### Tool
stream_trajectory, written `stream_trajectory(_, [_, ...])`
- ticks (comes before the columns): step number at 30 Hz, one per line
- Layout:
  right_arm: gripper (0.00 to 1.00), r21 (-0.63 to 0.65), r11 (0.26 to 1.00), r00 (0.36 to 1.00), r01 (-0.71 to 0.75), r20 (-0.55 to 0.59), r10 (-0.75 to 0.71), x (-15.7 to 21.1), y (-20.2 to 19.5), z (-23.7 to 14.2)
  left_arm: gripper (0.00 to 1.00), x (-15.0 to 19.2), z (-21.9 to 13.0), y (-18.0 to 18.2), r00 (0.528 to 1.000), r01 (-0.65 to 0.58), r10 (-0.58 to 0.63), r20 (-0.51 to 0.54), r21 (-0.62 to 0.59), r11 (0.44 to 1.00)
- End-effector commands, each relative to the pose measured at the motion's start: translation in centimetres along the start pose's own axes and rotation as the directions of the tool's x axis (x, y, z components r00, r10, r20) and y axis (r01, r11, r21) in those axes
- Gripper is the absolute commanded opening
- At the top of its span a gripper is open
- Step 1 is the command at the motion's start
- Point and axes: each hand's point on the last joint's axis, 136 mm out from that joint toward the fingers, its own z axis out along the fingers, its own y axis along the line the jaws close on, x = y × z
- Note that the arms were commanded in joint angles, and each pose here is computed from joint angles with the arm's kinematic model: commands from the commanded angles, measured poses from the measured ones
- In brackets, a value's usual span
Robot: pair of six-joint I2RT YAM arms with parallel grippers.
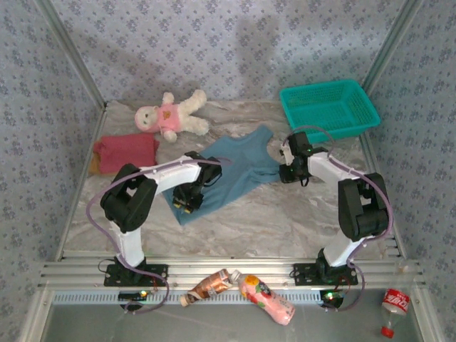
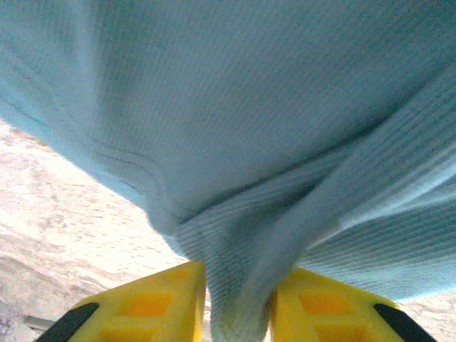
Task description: Fold and stack the tank tops
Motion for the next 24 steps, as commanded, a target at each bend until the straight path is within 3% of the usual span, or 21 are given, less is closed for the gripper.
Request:
stream_trajectory(1, [0.31,-0.037,0.999,1.000,-0.027,0.006,0.027,0.3,1.4,-0.6,0.21,-0.4,-0.8,2.0,1.000,0.021,-0.020,0.014,-0.036,0.999])
stream_trajectory(8, [0.31,-0.068,0.997,0.999,-0.022,0.039,0.025,-1.0,2.8,-0.1,0.16,-1.3,0.4,3.7,0.995,0.099,-0.100,-0.010,-0.020,0.995])
stream_trajectory(14, [0.31,-0.131,0.991,0.997,-0.019,0.072,0.029,-2.0,5.5,0.2,0.39,-1.9,1.5,5.7,0.972,0.222,-0.226,-0.060,-0.071,0.973])
stream_trajectory(18, [0.31,-0.198,0.980,0.992,0.007,0.123,0.017,-3.1,8.2,-0.3,0.45,-1.7,0.8,8.0,0.952,0.294,-0.303,-0.051,-0.136,0.946])
stream_trajectory(24, [0.32,-0.261,0.964,0.989,0.052,0.145,-0.014,-4.7,11.1,1.1,0.49,-2.5,-2.1,5.4,0.935,0.353,-0.354,0.016,0.035,0.935])
